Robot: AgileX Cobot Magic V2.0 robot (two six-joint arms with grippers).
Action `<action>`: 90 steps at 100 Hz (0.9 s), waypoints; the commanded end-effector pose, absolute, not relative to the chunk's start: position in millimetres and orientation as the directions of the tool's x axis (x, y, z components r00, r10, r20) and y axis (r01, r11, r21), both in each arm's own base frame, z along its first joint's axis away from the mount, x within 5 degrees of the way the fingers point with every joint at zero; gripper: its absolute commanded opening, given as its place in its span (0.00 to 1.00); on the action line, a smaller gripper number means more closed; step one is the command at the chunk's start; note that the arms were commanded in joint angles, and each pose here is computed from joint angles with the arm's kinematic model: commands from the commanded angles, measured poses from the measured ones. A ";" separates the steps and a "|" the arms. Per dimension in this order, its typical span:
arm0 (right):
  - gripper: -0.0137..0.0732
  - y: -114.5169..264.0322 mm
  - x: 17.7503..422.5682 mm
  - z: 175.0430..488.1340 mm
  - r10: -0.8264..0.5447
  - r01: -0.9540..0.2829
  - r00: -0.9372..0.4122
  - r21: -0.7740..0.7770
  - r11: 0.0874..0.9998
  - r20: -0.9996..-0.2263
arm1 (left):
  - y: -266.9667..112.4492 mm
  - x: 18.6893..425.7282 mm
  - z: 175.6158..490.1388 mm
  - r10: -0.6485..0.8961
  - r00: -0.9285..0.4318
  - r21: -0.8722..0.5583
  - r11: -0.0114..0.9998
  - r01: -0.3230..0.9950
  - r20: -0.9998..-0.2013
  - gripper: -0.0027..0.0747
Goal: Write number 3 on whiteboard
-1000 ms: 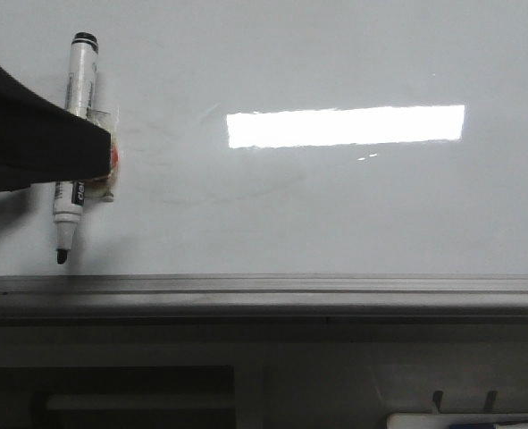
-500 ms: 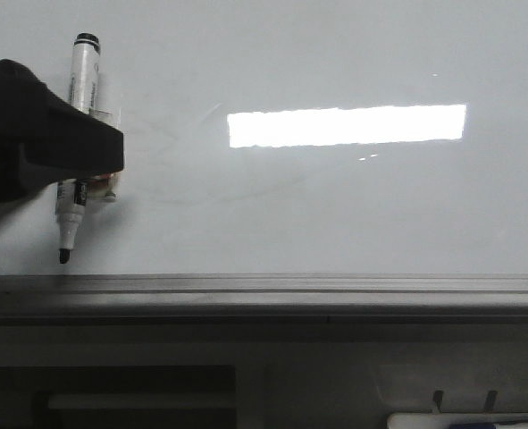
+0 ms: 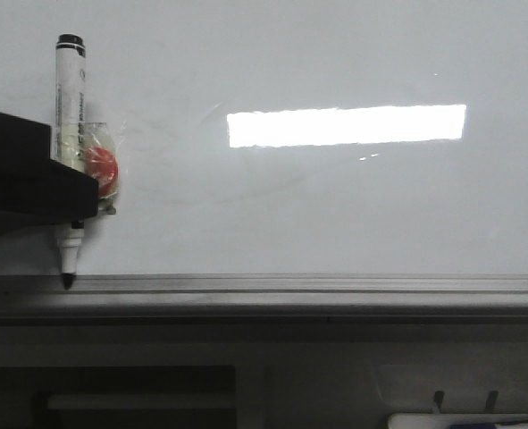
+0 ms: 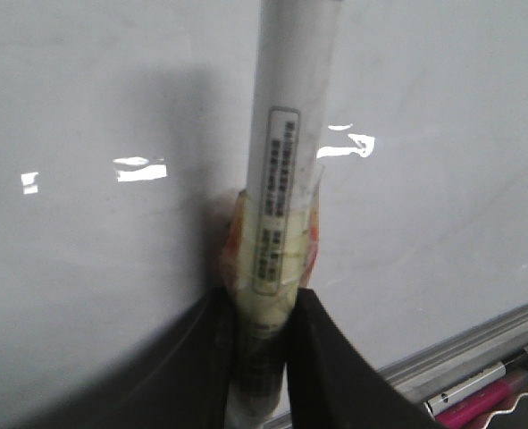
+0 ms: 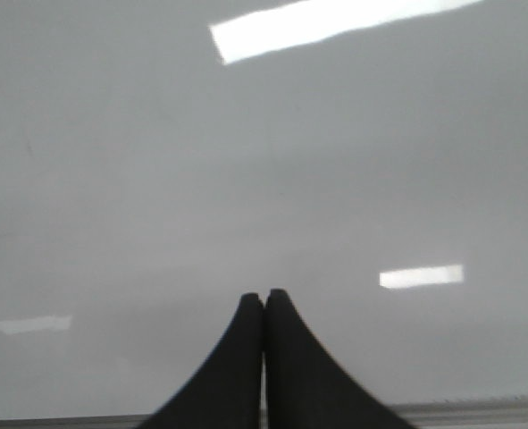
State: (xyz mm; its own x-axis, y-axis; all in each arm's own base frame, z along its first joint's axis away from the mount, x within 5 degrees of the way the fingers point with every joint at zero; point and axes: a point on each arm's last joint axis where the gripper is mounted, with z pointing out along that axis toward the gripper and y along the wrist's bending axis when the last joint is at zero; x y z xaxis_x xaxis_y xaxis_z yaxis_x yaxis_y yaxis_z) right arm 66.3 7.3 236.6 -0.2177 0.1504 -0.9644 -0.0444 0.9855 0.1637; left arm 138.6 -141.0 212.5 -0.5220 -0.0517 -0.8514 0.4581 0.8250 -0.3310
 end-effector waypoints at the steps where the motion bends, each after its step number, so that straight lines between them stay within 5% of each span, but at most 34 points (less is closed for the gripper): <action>1: 0.09 9.1 67.1 261.7 0.135 -0.089 -0.137 0.148 0.985 -0.981 | -145.3 139.9 223.4 -0.040 -0.469 -0.305 0.807 0.505 -0.882 0.01; 22: 0.09 23.7 67.8 271.8 -0.051 -0.298 -0.232 0.021 0.954 -0.971 | -153.0 129.4 230.4 0.123 -0.319 -0.135 0.724 0.676 -0.940 0.01; 43: 0.10 43.3 71.7 295.7 -0.316 -0.555 -0.189 -0.165 0.815 -0.930 | -157.9 124.7 232.6 0.255 -0.156 0.043 0.632 0.773 -0.954 0.01; 50: 0.16 49.5 75.1 306.6 -0.329 -0.595 -0.164 -0.172 0.785 -0.930 | -159.1 123.6 233.2 0.285 -0.116 0.085 0.606 0.791 -0.952 0.01; 70: 0.55 75.1 87.9 326.2 -0.434 -0.731 -0.103 -0.227 0.643 -0.895 | -163.6 120.1 235.4 0.366 0.040 0.235 0.504 0.831 -0.930 0.01; 90: 0.58 113.3 105.5 328.3 -0.500 -0.830 -0.103 -0.202 0.520 -0.860 | -169.4 119.3 241.7 0.414 0.170 0.352 0.417 0.838 -0.894 0.01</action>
